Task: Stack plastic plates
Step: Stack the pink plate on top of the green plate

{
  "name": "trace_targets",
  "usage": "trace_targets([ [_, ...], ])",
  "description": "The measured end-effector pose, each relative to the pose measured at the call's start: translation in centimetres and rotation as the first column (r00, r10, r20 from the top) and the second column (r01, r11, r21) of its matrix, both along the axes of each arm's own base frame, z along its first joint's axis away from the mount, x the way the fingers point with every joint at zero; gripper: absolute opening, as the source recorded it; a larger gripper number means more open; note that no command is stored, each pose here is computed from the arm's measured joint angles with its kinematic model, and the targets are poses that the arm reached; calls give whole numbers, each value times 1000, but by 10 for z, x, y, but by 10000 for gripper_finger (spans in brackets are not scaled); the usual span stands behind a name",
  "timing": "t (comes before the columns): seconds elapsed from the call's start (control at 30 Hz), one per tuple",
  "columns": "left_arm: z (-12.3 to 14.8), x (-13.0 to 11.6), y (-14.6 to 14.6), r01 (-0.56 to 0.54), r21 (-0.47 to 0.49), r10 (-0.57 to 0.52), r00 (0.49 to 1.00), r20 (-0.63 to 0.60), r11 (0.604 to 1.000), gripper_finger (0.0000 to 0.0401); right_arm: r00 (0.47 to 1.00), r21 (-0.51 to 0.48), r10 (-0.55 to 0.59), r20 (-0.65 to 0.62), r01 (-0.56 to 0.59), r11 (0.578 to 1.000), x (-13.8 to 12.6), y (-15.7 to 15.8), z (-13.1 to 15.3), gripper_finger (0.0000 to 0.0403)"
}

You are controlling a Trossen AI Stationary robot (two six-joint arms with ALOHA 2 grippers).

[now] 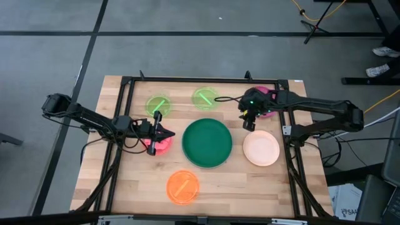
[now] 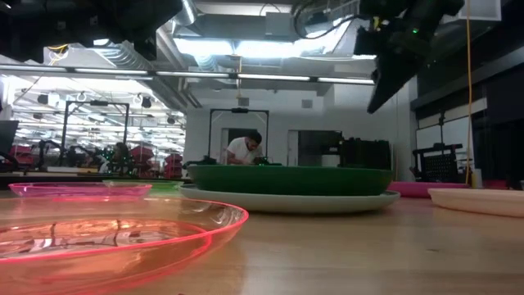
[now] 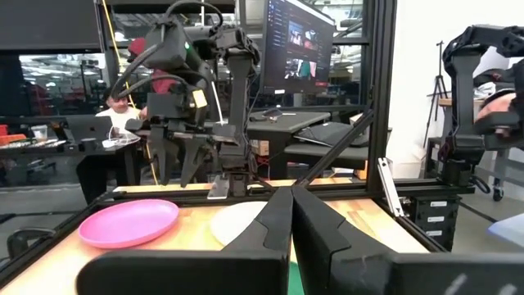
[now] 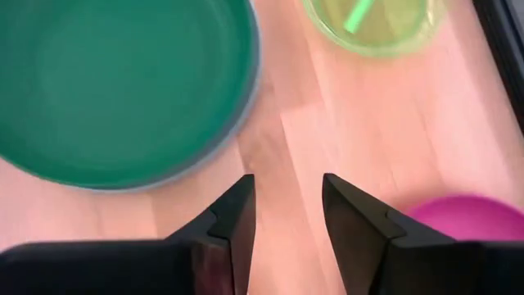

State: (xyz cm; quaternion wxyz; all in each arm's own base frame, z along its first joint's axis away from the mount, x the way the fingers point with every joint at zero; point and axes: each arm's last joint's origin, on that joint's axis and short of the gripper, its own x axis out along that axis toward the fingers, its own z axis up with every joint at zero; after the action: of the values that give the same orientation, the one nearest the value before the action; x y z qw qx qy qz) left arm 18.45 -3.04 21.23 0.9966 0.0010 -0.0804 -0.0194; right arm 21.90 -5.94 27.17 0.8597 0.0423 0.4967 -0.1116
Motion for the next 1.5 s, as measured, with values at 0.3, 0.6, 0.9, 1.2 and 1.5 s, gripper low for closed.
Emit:
trace_targets([
  [0.3, 0, 0, 0, -3, 0, 3, 1000, 0, 1000, 4, 982, -81, -158, -102, 150, 985, -12, -2, -25, 131],
  [0.6, 0, 0, 0, -3, -1, 3, 1000, 0, 1000, 4, 947, -114, -286, -147, 271, 956, -17, -3, -55, 131],
  [0.9, 0, 0, 1, -22, -5, 22, 1000, 0, 1000, 4, 903, -202, -346, -254, 300, 932, -4, -9, -88, 131],
  [1.2, 0, 0, 1, -22, -5, 22, 1000, 0, 1000, 4, 857, -223, -407, -316, 350, 910, 4, -32, -113, 131],
  [1.5, 0, 0, 1, -22, -5, 22, 1000, -1, 1000, 4, 832, -229, -443, -335, 384, 894, -1, -52, -121, 131],
])
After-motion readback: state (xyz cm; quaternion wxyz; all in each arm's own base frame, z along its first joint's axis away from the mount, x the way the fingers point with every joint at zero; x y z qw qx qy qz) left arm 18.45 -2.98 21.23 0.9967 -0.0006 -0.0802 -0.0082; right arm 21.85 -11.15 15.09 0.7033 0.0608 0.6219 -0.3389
